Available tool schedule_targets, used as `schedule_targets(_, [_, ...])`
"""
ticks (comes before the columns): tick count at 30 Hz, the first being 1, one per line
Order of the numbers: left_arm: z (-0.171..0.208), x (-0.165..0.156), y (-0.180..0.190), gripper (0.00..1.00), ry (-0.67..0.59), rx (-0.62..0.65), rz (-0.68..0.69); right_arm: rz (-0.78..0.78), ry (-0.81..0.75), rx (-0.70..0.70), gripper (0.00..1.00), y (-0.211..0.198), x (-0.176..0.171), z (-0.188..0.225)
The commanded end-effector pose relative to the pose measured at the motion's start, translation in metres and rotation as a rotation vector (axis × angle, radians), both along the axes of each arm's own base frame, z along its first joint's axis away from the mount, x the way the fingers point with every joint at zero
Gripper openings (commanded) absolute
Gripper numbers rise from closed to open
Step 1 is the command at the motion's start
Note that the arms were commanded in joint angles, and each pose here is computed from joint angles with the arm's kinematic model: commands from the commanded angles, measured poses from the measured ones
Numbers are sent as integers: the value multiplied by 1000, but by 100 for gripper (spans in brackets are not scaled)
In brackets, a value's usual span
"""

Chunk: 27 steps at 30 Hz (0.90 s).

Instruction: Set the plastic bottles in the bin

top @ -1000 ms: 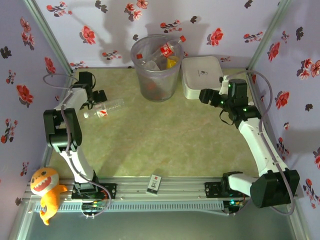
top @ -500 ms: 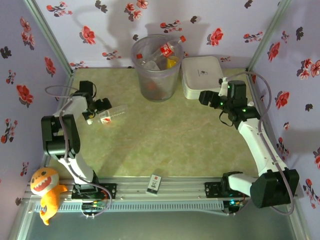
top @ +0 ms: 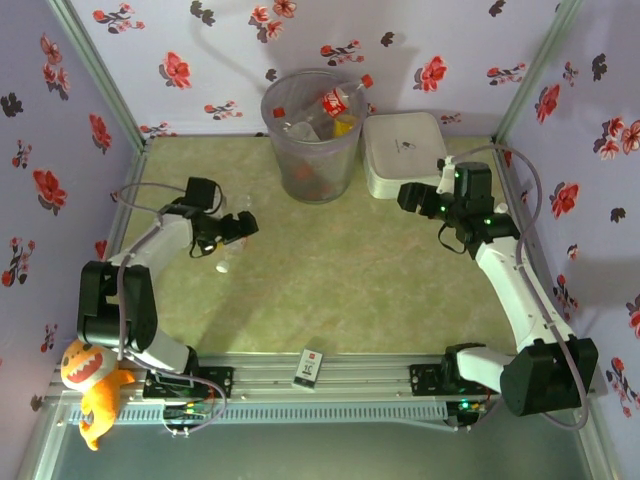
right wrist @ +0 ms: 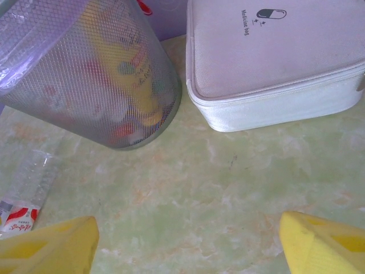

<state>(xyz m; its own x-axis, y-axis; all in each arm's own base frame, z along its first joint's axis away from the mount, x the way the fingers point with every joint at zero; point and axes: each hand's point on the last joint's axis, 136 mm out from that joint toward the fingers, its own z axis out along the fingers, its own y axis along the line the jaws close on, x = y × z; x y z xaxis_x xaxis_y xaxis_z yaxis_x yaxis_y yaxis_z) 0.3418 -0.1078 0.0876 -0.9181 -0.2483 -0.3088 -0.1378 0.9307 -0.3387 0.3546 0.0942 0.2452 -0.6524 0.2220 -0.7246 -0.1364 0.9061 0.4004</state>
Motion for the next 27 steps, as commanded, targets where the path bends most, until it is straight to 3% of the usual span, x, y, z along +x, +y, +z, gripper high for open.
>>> schedule_targets(1, [8,-3,21,100,-28,216,-25,-23,-12,5,83,-5,-5,3])
schedule_targets(8, [0,3,27,100,-33,391,-58,-36,6,3,83,-6,-7,-3])
schedule_targets(17, [-32,9,18,100,-13,361,-73,-41,10,5,83,-7,-6,-4])
schedule_targets(22, [-37,11,16,83,-17,354,-72,-46,16,2,83,-8,-7,-5])
schedule_targets(27, [-51,13,16,76,5,362,-74,-48,17,3,83,-8,-7,-5])
